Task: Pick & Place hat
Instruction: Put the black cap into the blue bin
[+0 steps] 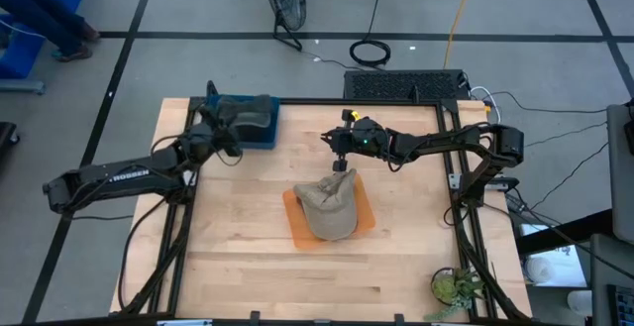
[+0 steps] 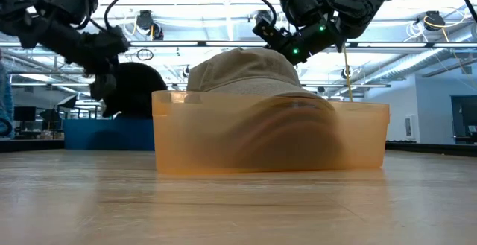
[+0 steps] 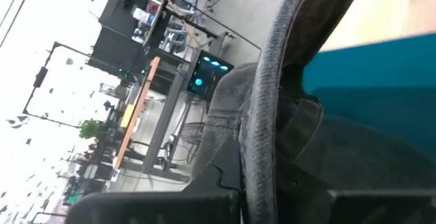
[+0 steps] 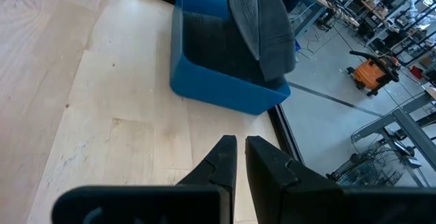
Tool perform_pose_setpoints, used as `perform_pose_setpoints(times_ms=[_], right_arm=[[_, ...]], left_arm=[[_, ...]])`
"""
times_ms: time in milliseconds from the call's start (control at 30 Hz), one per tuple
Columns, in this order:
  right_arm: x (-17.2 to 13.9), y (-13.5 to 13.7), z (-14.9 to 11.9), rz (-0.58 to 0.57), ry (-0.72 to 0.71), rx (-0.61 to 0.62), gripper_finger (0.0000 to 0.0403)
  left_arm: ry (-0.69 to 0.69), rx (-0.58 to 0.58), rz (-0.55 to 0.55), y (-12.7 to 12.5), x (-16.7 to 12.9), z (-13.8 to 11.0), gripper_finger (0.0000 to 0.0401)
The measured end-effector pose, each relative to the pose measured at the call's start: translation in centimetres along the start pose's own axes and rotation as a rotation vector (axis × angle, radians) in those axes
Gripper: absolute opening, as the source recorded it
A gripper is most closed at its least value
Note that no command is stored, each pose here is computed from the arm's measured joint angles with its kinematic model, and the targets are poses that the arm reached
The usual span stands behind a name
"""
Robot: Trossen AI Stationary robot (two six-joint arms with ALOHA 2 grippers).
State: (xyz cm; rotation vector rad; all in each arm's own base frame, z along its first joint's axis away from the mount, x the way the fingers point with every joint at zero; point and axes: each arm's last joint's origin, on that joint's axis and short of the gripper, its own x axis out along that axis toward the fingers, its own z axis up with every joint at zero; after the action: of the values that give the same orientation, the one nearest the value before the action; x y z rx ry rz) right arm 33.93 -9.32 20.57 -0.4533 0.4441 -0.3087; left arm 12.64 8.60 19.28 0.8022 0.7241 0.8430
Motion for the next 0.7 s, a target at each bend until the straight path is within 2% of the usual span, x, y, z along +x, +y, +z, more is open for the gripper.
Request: perform_pose_setpoints(times_ms=[133, 233, 500, 700], right_arm=[[0.0, 0.0, 0.0, 0.0, 0.001, 0.0, 0.002], [0.0, 0.0, 0.0, 0.0, 0.001, 0.0, 0.002], [0.0, 0.0, 0.0, 0.0, 0.001, 0.0, 0.002], [0.0, 0.0, 0.0, -0.002, -0.003, 0.001, 0.002]], left_arm=[[0.035, 0.007, 0.026, -0.4, 0.5, -1.5, 0.0019], [0.035, 0.004, -0.011, -0.7, 0.8, -2.5, 0.0029], [0.094, -0.121, -0.004, -0.6, 1.2, -4.1, 0.0018], [0.097, -0.219, -0.003, -0.7, 1.2, -4.1, 0.0056]])
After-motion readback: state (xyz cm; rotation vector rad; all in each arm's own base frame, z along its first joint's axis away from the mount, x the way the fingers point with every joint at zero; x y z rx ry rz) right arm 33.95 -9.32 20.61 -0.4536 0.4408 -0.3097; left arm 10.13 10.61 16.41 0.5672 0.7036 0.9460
